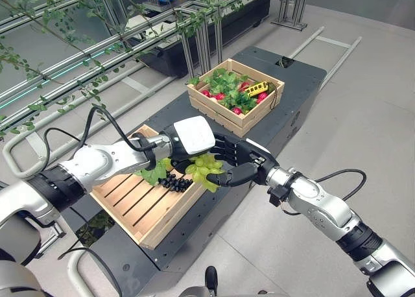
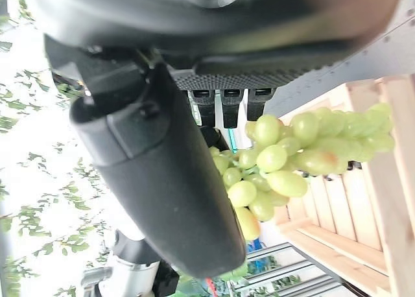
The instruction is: Pick up the fruits from the basket on one side to the basket on the other side
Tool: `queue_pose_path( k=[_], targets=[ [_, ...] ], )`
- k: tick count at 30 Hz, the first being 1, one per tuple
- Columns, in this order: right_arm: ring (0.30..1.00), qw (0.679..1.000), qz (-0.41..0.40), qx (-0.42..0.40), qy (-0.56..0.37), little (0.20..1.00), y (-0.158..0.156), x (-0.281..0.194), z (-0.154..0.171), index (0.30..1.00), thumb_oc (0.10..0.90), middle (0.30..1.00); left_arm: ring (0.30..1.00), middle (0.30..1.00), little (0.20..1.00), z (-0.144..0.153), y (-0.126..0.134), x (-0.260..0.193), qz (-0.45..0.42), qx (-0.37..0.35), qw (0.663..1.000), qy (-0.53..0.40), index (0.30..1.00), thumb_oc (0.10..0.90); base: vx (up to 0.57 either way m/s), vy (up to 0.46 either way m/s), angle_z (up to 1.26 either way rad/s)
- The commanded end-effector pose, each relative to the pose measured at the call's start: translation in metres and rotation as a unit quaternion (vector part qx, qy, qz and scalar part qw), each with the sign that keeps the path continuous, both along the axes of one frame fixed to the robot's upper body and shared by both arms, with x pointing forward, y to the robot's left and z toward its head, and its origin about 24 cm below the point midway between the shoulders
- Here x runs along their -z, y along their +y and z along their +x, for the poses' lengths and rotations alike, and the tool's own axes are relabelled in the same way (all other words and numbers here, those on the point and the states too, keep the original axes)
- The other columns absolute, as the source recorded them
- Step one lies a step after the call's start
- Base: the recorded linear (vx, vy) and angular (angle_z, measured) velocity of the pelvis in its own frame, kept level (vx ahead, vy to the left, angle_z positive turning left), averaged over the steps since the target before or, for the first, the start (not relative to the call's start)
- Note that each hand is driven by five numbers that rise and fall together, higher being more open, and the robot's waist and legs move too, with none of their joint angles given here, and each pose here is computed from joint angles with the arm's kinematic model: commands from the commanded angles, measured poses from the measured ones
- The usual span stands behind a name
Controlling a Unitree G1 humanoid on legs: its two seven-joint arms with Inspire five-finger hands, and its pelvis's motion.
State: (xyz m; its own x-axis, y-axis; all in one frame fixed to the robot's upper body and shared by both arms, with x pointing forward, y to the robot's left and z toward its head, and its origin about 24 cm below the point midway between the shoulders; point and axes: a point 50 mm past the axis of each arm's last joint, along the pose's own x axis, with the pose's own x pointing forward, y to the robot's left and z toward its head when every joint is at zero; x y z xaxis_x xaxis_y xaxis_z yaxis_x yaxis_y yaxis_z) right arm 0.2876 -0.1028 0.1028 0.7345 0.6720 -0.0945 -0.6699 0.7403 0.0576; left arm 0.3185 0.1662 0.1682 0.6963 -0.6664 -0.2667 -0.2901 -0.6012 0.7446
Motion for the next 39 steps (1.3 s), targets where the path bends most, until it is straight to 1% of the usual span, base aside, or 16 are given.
queue_pose_path(
  k=[1, 6, 15, 21, 26, 31, 34, 39],
  targets=[
    [0.900, 0.991, 0.092, -0.088, -0.030, 0.900, 0.033, -0.033, -0.005, 0.900, 0.800, 0.900, 0.300, 0.300, 0.300, 0.019, -0.023, -0.067, -0.049, 0.028, 0.991, -0.118, 0.300, 0.400, 0.00, 0.000, 0.00],
    [0.900, 0.985, 0.112, -0.123, 0.036, 0.900, 0.046, -0.016, -0.011, 0.900, 0.800, 0.900, 0.300, 0.300, 0.300, 0.015, -0.033, -0.066, -0.051, 0.049, 0.990, -0.122, 0.300, 0.400, 0.00, 0.000, 0.00],
    [0.900, 0.972, 0.144, -0.147, 0.116, 0.900, 0.060, 0.006, -0.020, 0.900, 0.800, 0.900, 0.300, 0.300, 0.300, 0.013, -0.040, -0.066, -0.055, 0.066, 0.987, -0.136, 0.300, 0.400, 0.00, 0.000, 0.00],
    [0.900, 0.964, 0.151, -0.151, 0.156, 0.900, 0.063, 0.019, -0.026, 0.900, 0.800, 0.900, 0.300, 0.300, 0.300, 0.012, -0.038, -0.067, -0.058, 0.072, 0.985, -0.146, 0.300, 0.400, 0.00, 0.000, 0.00],
    [0.900, 0.962, 0.151, -0.131, 0.186, 0.900, 0.059, 0.032, -0.027, 0.900, 0.800, 0.900, 0.300, 0.300, 0.300, 0.010, -0.038, -0.067, -0.064, 0.077, 0.983, -0.151, 0.300, 0.400, 0.00, 0.000, 0.00],
    [0.900, 0.959, 0.184, -0.113, 0.183, 0.900, 0.059, 0.031, -0.024, 0.900, 0.800, 0.900, 0.300, 0.300, 0.300, 0.009, -0.039, -0.065, -0.070, 0.085, 0.984, -0.143, 0.300, 0.400, 0.00, 0.000, 0.00],
    [0.900, 0.958, 0.226, -0.088, 0.152, 0.900, 0.057, 0.017, -0.017, 0.900, 0.800, 0.900, 0.300, 0.300, 0.300, 0.009, -0.040, -0.059, -0.064, 0.090, 0.985, -0.132, 0.300, 0.400, 0.00, 0.000, 0.00],
    [0.900, 0.961, 0.249, -0.065, 0.101, 0.900, 0.056, -0.004, -0.009, 0.900, 0.800, 0.900, 0.300, 0.300, 0.300, 0.009, -0.040, -0.049, -0.043, 0.084, 0.989, -0.114, 0.300, 0.400, 0.00, 0.000, 0.00]
  ],
)
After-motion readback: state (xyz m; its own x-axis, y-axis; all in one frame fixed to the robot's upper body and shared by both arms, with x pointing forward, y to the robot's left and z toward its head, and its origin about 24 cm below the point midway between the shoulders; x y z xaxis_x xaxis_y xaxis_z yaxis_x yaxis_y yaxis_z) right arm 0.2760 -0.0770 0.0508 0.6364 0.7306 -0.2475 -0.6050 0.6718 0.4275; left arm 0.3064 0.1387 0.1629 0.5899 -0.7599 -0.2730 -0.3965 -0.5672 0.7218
